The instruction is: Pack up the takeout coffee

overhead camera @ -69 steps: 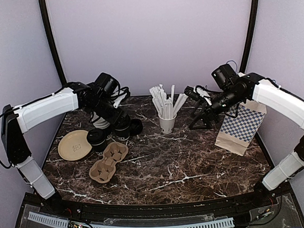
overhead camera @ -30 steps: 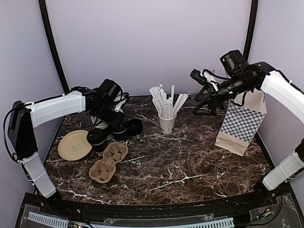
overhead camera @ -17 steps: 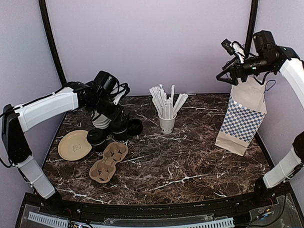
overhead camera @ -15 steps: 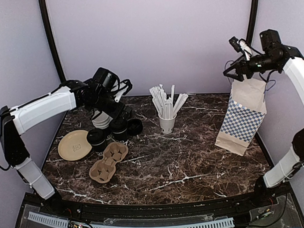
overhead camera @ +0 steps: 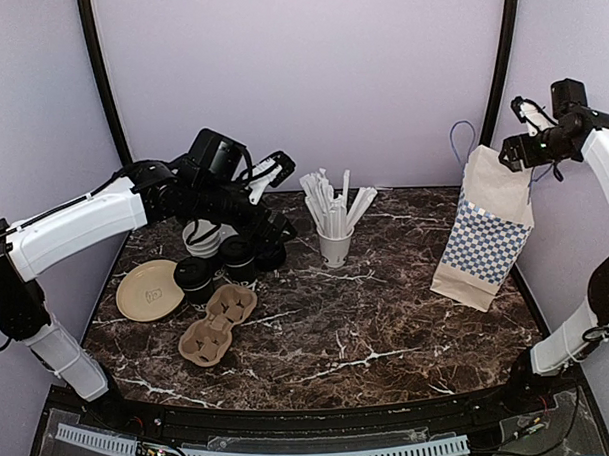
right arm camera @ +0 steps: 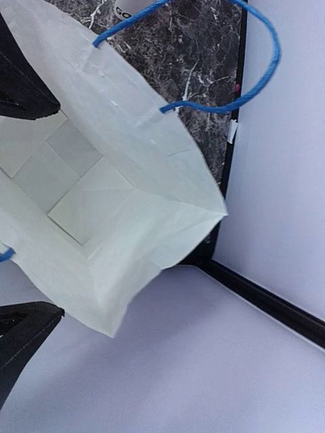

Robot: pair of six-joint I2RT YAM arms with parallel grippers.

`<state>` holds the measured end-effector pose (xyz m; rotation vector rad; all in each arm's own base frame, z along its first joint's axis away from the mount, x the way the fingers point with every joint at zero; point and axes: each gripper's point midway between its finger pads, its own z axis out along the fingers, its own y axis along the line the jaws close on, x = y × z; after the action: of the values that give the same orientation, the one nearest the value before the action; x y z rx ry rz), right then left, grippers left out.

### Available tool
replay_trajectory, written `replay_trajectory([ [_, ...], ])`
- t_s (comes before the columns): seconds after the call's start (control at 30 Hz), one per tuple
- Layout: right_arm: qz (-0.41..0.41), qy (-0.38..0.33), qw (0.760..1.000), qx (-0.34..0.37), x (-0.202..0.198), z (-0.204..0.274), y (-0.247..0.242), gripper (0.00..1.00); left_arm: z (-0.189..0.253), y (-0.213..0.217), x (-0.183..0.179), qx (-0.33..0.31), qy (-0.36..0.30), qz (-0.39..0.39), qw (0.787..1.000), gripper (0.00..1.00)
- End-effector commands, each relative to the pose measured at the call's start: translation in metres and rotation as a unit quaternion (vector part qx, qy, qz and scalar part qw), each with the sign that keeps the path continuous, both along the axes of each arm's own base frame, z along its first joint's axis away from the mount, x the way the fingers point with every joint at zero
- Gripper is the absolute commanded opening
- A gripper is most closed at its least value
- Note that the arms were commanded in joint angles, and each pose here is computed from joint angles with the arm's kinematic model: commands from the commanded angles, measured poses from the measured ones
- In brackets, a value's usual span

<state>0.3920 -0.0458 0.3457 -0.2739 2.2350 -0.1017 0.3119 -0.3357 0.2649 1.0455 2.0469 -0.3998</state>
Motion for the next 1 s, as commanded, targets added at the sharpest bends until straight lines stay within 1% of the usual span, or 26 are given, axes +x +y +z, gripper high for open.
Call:
replay_trajectory([
  [0.0, -0.047, -0.016, 0.999, -0.017, -0.023, 0.004, -0.011, 0.98, 0.0, 0.005, -0.001, -0.002, -0.01, 0.004, 1.0, 0.99],
  [0.17, -0.083, -0.001, 0.997, -0.005, -0.04, -0.017, -0.019, 0.98, -0.005, 0.005, 0.0, 0.003, -0.005, 0.006, 1.0, 0.99],
  [0.23, -0.096, -0.006, 0.995, -0.006, -0.045, -0.018, -0.022, 0.98, -0.007, 0.005, 0.001, 0.005, -0.004, 0.008, 1.0, 0.99],
  [0.4, -0.131, -0.054, 0.989, -0.032, -0.051, 0.012, -0.037, 0.98, -0.009, 0.004, 0.002, 0.008, -0.002, 0.008, 1.0, 0.99],
  [0.5, -0.116, -0.078, 0.99, -0.031, -0.055, 0.028, -0.032, 0.98, -0.008, 0.003, 0.003, 0.007, -0.003, 0.009, 1.0, 0.99],
  [0.57, -0.104, -0.108, 0.988, -0.03, -0.059, 0.05, -0.027, 0.98, -0.008, 0.003, 0.003, 0.007, -0.004, 0.009, 1.0, 0.99],
  [0.63, -0.12, -0.116, 0.986, -0.03, -0.062, 0.063, -0.037, 0.98, -0.007, 0.003, 0.003, 0.008, -0.005, 0.008, 1.0, 0.99],
  [0.73, -0.128, -0.092, 0.987, -0.006, -0.066, 0.051, -0.044, 0.98, -0.007, 0.003, 0.003, 0.01, -0.003, 0.007, 1.0, 0.99],
  [0.87, -0.109, -0.063, 0.991, 0.054, -0.076, 0.023, -0.03, 0.98, -0.009, 0.004, 0.003, 0.012, -0.001, 0.008, 1.0, 0.99],
  [0.97, -0.115, -0.045, 0.989, 0.087, -0.083, 0.004, -0.026, 0.98, -0.011, 0.003, 0.003, 0.015, 0.001, 0.007, 1.0, 0.99],
])
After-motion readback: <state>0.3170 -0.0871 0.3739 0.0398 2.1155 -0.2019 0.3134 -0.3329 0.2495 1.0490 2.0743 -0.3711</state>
